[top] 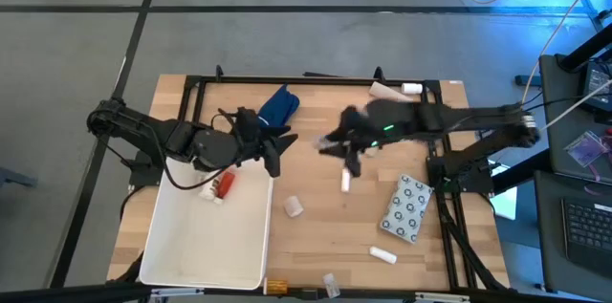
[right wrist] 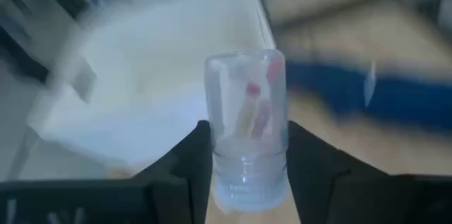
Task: Pick & place medical supplies in basket/bin
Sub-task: Put the top transparent medicine bottle into the white bin
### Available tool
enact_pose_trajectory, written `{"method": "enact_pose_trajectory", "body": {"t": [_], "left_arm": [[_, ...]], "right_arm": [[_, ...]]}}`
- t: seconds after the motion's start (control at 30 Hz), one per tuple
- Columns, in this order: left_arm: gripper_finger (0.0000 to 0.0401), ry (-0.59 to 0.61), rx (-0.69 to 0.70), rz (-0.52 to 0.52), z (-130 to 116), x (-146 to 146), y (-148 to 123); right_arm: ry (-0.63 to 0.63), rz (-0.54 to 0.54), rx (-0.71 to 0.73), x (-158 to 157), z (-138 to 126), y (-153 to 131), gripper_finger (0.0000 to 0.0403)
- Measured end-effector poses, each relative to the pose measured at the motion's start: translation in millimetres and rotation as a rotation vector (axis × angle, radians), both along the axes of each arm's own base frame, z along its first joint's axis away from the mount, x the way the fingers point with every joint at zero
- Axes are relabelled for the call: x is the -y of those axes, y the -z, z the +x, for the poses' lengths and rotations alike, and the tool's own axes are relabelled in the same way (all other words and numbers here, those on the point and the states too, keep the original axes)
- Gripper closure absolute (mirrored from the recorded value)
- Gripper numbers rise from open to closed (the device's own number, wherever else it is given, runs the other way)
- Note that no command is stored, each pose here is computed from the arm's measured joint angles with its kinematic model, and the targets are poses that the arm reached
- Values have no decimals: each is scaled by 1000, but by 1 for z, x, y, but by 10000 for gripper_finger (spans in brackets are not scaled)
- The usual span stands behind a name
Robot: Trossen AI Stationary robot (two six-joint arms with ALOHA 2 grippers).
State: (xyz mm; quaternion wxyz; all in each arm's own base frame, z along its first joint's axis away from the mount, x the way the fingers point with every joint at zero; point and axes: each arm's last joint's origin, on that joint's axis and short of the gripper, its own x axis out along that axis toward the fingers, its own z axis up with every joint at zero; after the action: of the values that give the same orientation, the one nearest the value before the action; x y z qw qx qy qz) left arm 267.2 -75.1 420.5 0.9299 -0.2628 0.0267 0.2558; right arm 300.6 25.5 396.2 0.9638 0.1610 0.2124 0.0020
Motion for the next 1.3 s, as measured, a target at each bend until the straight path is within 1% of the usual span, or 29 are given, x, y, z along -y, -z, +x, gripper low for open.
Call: {"method": "enact_pose_trajectory", "body": {"t": [0.1,0.17,0.27,0.4,0.47,0.67,0.77,0.93,1.2,1.3], "left_arm": [[242,11,83,8,2,1,-10],[242,24,104,53,3,1,-15],[242,91,101,134,5,3,-19],[242,189,95,229,9,6,-21],[242,220,92,256,12,7,-20],[242,187,88,260,15,5,-19],[242,153,83,262,14,4,-19],[242,138,80,263,14,4,-19],[242,184,88,261,14,5,-19],[242,183,87,261,14,5,-19]], "right_arm": [[-12,-20,226,1,-15,-32,261],[-20,-37,337,1,-22,-47,261],[-45,-54,424,1,-24,-56,261],[-69,-79,441,0,-19,-55,260],[-80,-98,430,-1,-14,-52,260],[-118,-96,426,-3,-2,-44,260],[-121,-96,412,-4,3,-40,260],[-119,-96,410,-4,10,-36,260],[-126,-117,410,-4,11,-35,260],[-126,-116,410,-4,11,-35,259]]}}
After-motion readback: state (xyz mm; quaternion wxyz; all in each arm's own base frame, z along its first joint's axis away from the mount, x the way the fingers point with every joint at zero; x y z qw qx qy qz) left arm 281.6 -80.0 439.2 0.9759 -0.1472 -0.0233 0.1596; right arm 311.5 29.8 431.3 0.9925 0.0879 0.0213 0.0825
